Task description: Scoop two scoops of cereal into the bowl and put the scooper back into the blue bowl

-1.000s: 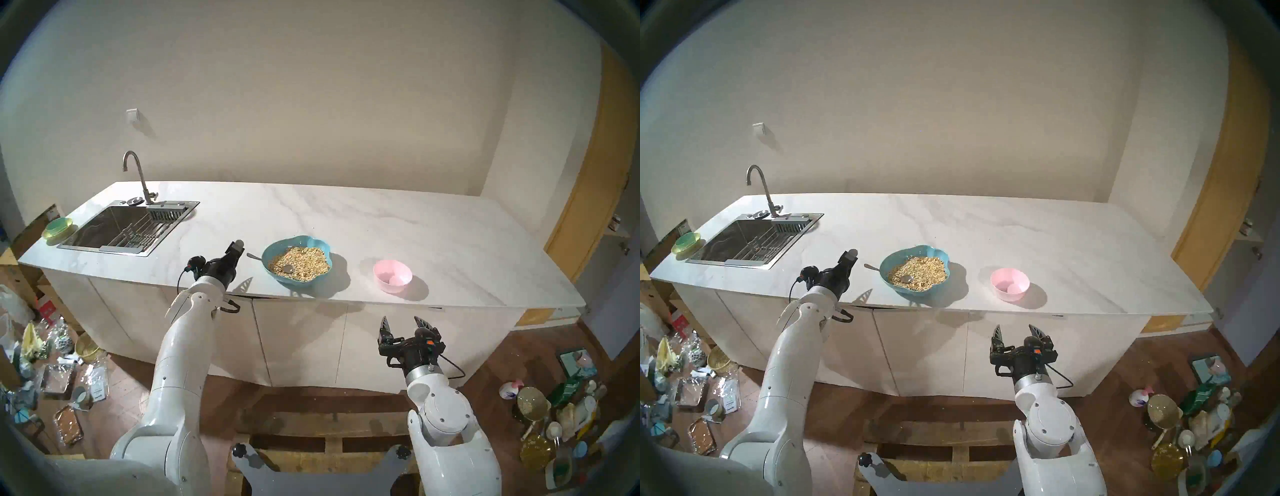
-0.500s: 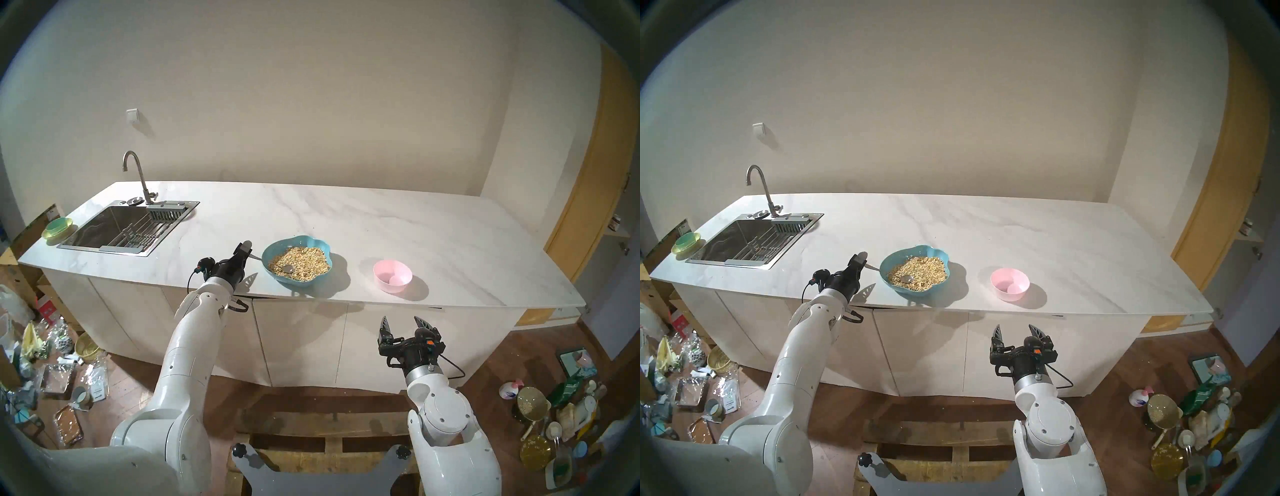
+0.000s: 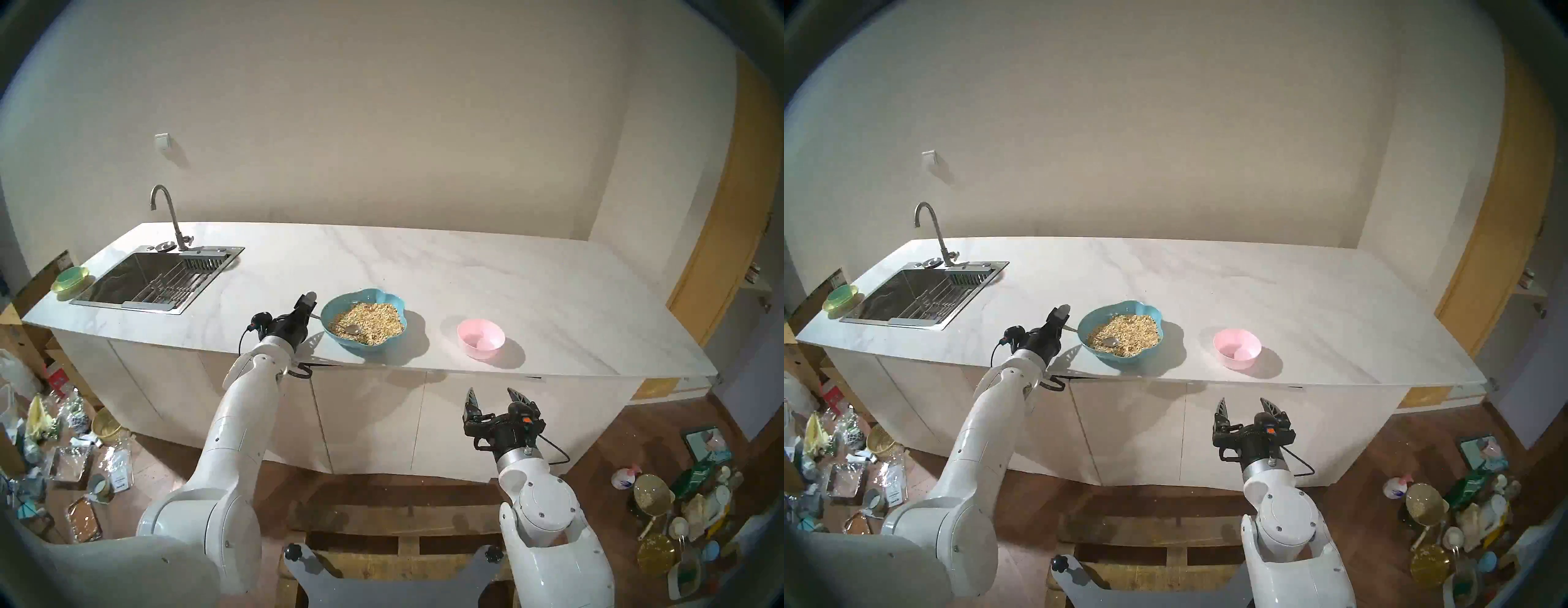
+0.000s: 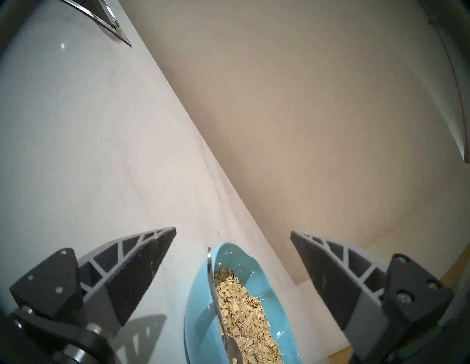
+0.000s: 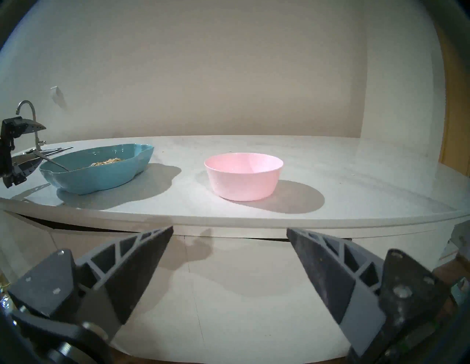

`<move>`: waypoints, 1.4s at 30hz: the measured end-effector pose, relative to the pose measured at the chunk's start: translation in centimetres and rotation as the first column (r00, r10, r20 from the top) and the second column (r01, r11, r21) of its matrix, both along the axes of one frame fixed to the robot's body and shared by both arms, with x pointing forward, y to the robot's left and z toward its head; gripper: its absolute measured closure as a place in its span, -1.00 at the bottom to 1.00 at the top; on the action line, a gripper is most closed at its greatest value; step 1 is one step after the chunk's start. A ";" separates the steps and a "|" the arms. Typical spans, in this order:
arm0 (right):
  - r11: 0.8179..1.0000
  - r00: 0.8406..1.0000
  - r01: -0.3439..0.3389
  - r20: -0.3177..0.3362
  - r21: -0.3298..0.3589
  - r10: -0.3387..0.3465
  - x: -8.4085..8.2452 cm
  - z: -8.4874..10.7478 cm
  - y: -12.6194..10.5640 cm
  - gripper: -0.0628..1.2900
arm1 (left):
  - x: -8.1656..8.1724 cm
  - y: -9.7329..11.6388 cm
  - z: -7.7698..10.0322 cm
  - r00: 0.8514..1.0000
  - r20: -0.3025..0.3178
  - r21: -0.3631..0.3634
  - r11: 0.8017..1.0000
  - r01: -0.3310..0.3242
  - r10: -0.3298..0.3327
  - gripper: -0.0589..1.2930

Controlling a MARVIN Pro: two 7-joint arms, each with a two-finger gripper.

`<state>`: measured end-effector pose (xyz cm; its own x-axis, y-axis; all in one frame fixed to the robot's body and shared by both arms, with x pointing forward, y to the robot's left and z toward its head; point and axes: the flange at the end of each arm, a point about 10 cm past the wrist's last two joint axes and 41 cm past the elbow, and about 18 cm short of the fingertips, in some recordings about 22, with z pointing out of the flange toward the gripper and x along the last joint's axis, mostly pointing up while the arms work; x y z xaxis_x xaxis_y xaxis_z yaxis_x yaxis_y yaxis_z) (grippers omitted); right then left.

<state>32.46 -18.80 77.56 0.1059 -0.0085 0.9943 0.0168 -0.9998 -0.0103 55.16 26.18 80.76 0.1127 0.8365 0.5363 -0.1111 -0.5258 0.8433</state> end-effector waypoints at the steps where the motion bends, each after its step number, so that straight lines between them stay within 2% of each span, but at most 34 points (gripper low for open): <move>1: 1.000 1.000 0.000 0.000 0.000 0.000 0.0 0.0 0.0 -0.87 | 0.1 -0.2 0.0 1.000 -0.001 -0.001 1.000 0.003 -0.003 -0.89; 9: 1.000 1.000 0.000 0.000 0.000 0.000 0.0 0.0 0.0 -0.87 | 0.7 -1.5 -0.2 1.000 -0.004 -0.002 1.000 0.019 -0.019 -0.89; 15: 1.000 1.000 0.000 0.000 0.000 0.000 0.0 0.0 0.0 -0.87 | 1.0 -1.6 0.1 1.000 0.003 0.000 1.000 0.016 -0.016 -0.89; 16: 1.000 1.000 0.000 0.000 0.000 0.000 0.0 0.0 0.0 -0.87 | 1.0 -1.6 0.1 1.000 0.004 0.000 1.000 0.016 -0.016 -0.66; 18: 1.000 1.000 0.000 0.000 0.000 0.000 0.0 0.0 0.0 -0.87 | 1.0 -1.6 0.1 1.000 0.005 0.002 1.000 0.014 -0.014 0.71; 19: 1.000 1.000 0.000 0.000 0.000 0.000 0.0 0.0 0.0 -0.87 | 1.0 -1.6 0.1 1.000 0.005 0.003 1.000 0.014 -0.014 0.95; 25: 1.000 1.000 0.000 0.000 0.000 0.000 0.0 0.0 0.0 -0.87 | 1.0 -1.6 0.2 1.000 0.007 0.009 1.000 0.009 -0.009 0.93; 31: 1.000 1.000 0.000 0.000 0.000 0.000 0.0 0.0 0.0 -0.87 | 1.1 -1.5 0.5 1.000 0.011 0.062 0.998 0.006 -0.006 0.93; 35: 1.000 1.000 0.000 0.000 0.000 0.000 0.0 0.0 0.0 -0.87 | 1.3 -2.0 1.0 0.999 0.017 0.208 0.978 0.033 -0.038 0.93; 36: 1.000 1.000 0.000 0.000 -0.001 0.000 0.0 0.0 0.0 -0.87 | 1.4 -2.2 1.4 0.999 0.020 0.257 0.965 0.043 -0.050 0.93; 39: 1.000 1.000 0.000 -0.001 -0.001 0.000 0.0 0.0 0.0 -0.87 | 1.8 -2.3 2.2 0.998 0.033 0.309 0.950 0.046 -0.059 0.93; 41: 1.000 1.000 0.000 -0.001 -0.001 0.000 0.0 0.0 0.0 -0.87 | 2.4 -2.2 3.5 0.997 0.048 0.361 0.932 0.045 -0.067 0.93; 42: 1.000 1.000 0.000 -0.001 -0.001 0.000 0.0 0.0 0.0 -0.87 | 2.6 -2.0 4.0 0.996 0.056 0.368 0.929 0.039 -0.064 0.93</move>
<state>32.46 -18.81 77.52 0.1067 -0.0079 0.9943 0.0168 -0.9998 -0.0098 57.79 24.13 84.76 0.1045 0.5741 0.8121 -0.1944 -0.7890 0.5828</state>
